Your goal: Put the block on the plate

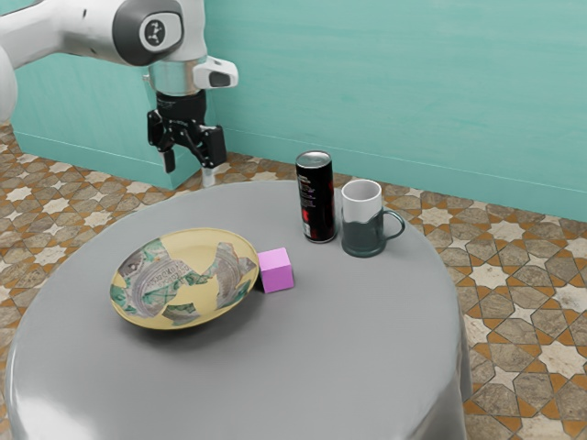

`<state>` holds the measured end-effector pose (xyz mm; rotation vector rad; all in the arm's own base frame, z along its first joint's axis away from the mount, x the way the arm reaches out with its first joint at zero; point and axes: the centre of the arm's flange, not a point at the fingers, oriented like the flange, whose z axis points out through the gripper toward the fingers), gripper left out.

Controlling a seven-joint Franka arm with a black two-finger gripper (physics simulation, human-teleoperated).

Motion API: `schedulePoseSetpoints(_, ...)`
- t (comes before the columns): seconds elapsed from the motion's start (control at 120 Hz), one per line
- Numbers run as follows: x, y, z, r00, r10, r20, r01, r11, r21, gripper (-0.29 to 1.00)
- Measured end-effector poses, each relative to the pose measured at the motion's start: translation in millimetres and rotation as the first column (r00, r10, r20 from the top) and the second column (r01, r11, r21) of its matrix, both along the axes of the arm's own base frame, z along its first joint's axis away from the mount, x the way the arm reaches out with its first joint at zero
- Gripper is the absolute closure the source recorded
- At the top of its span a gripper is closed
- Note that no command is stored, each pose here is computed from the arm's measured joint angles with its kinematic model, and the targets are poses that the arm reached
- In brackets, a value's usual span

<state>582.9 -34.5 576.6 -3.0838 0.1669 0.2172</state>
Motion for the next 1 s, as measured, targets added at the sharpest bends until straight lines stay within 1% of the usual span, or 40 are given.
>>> schedulePoseSetpoints(0.108, -1, -2, -1, 1.0, -0.012, -0.009, 0.012, 1.0, 0.003, 0.0)
schedulePoseSetpoints(0.2, 2, -4, -4, 1.0, -0.022, 0.006, 0.022, 1.0, 0.003, 0.0)
schedulePoseSetpoints(0.3, 15, -7, -27, 1.0, -0.001, 0.017, 0.001, 1.0, 0.005, 0.0)
schedulePoseSetpoints(0.425, 27, 3, -42, 0.987, 0.152, 0.055, -0.153, 0.988, 0.017, 0.0)
schedulePoseSetpoints(0.517, 28, -35, -45, 0.968, 0.237, 0.079, -0.238, 0.971, 0.009, 0.0)
schedulePoseSetpoints(0.592, 26, -66, -43, 0.94, 0.325, 0.108, -0.327, 0.945, -0.001, 0.0)
schedulePoseSetpoints(0.683, 29, -80, -51, 0.87, 0.476, 0.131, -0.48, 0.877, -0.005, 0.0)
schedulePoseSetpoints(0.825, 42, -101, -73, 0.717, 0.676, 0.17, -0.684, 0.729, -0.014, 0.0)
schedulePoseSetpoints(0.9, 48, -113, -84, 0.615, 0.767, 0.184, -0.777, 0.629, -0.028, 0.0)
schedulePoseSetpoints(1.0, 61, -112, -78, 0.444, 0.874, 0.198, -0.882, 0.466, -0.075, 0.0)
